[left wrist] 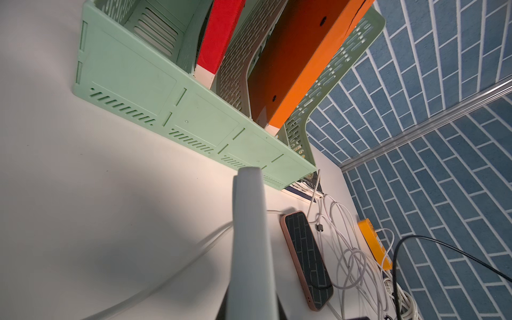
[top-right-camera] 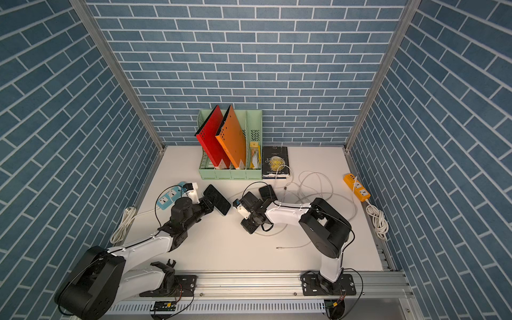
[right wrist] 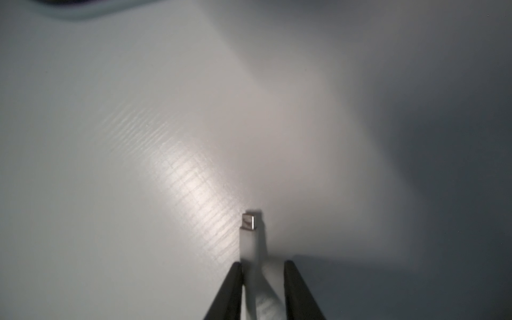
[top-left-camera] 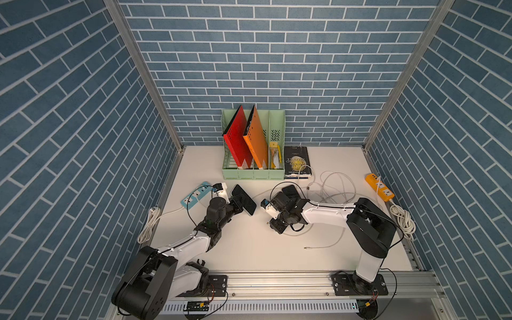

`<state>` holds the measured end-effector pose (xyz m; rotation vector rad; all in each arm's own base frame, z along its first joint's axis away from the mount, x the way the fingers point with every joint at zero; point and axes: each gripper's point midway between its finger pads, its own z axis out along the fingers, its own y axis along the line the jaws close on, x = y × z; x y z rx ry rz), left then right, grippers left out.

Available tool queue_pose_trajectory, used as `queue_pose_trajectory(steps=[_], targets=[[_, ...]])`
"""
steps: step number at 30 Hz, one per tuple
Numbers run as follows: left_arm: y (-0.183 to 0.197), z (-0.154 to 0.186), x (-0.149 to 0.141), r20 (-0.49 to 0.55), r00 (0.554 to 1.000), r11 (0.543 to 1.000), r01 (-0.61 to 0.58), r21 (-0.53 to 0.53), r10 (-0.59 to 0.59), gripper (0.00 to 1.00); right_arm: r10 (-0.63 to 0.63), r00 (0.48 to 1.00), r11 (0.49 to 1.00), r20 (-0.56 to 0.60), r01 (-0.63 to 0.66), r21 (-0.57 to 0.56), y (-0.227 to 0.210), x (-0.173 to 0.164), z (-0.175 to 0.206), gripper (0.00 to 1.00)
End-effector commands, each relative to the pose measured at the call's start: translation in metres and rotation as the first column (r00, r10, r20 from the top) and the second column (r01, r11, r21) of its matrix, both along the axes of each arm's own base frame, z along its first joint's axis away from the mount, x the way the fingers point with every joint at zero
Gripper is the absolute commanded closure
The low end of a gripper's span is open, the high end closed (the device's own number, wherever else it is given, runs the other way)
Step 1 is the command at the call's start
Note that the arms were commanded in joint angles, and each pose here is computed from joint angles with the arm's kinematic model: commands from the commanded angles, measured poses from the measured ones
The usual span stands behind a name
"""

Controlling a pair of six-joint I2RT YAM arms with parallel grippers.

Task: Plug the charging cable into the phone
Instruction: Place the charging cable at the center of the board, then pick up the charging cable from the center of the board.

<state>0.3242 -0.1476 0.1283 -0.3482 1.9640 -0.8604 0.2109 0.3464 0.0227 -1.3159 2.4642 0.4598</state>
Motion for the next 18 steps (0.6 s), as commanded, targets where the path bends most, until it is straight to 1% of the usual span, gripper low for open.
queue_pose_trajectory(steps=[1,8,18], targets=[[-0.001,0.014,0.006,0.046,0.999,1.000,-0.001,-0.007,0.002,1.00,0.023,1.000,0.996,-0.021,-0.024,-0.088,-0.010,-0.006,-0.013,0.71],[-0.002,0.012,0.007,0.038,0.999,1.000,0.004,-0.004,-0.004,1.00,0.045,0.999,0.990,-0.027,-0.048,-0.134,-0.007,-0.014,-0.021,0.71],[-0.003,0.013,0.007,0.041,0.999,1.000,0.006,-0.001,-0.006,1.00,0.026,0.999,0.967,-0.037,-0.034,-0.252,-0.020,-0.019,-0.034,0.75]])
